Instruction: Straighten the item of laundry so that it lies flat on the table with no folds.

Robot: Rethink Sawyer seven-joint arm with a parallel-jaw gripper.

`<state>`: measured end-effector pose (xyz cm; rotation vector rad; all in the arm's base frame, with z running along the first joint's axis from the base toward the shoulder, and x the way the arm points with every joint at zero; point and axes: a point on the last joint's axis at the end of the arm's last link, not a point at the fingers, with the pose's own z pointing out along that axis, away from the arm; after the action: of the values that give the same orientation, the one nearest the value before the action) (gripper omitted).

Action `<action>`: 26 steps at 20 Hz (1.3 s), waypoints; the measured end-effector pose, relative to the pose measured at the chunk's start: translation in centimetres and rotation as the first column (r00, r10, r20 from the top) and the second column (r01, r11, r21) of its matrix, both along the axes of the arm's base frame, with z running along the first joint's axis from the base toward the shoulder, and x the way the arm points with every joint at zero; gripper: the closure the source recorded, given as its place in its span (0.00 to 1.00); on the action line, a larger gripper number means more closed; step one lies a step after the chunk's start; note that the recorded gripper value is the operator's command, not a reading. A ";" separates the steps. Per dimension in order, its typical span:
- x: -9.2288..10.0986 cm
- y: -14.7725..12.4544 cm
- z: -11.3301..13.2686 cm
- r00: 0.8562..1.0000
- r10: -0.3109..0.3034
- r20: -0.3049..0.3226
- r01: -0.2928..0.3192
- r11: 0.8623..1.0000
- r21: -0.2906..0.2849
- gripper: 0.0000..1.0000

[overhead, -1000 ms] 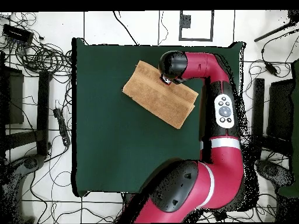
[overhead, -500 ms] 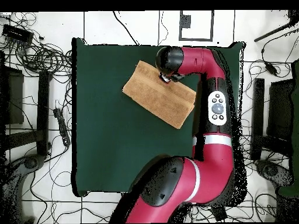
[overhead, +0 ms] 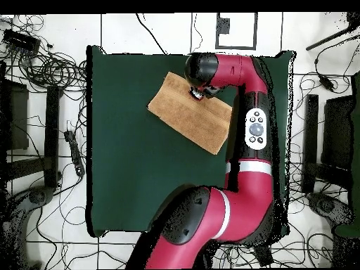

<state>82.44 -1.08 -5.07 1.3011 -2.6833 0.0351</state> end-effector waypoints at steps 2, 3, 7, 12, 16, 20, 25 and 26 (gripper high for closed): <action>0.1 -0.1 0.1 1.000 -0.001 0.002 0.001 1.000 -0.008 1.00; 0.2 -0.1 0.0 1.000 -0.002 0.003 0.002 1.000 -0.013 1.00; 0.3 0.1 -0.1 1.000 -0.009 -0.005 0.009 1.000 -0.021 1.00; 0.5 0.0 -0.1 1.000 -0.026 -0.016 0.026 1.000 -0.016 1.00; 0.6 -0.1 -0.1 0.999 -0.036 -0.021 0.036 0.999 -0.013 1.00; 0.7 0.0 -0.1 0.999 -0.043 -0.028 0.043 0.999 -0.018 1.00; 0.8 0.1 -0.1 0.998 -0.048 -0.033 0.047 0.999 -0.027 1.00; 0.8 0.1 -0.1 0.998 -0.047 -0.033 0.046 0.999 -0.028 1.00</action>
<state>83.27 -1.00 -5.21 1.2195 -2.6742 0.0431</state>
